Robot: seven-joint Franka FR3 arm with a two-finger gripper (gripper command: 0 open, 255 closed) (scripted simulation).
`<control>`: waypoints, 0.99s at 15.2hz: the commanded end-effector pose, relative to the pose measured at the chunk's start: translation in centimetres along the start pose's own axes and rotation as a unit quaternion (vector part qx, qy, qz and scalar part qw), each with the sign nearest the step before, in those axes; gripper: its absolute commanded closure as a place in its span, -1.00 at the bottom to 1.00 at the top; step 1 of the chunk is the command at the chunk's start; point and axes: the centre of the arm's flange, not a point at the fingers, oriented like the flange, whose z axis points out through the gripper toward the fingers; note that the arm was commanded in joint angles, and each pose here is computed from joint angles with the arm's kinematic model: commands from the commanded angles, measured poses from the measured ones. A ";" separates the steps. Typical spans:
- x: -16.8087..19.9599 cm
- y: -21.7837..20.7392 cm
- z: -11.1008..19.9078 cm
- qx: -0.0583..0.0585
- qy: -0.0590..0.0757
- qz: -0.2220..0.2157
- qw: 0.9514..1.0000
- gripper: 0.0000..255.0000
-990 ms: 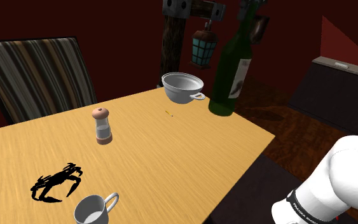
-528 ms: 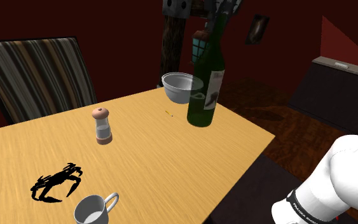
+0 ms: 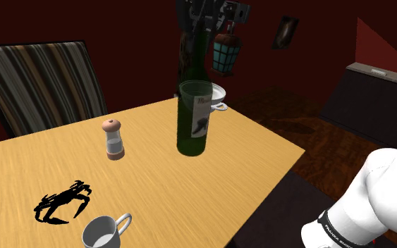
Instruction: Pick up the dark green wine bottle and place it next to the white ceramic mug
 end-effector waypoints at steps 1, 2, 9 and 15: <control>0.9 -2.3 1.0 0.001 0.001 0.001 1.000 1.00; 1.3 -3.5 1.5 0.001 0.001 0.001 1.000 1.00; 4.0 -11.4 5.4 0.001 0.001 0.001 1.000 1.00; 5.3 -15.4 8.4 0.001 0.001 0.001 1.000 1.00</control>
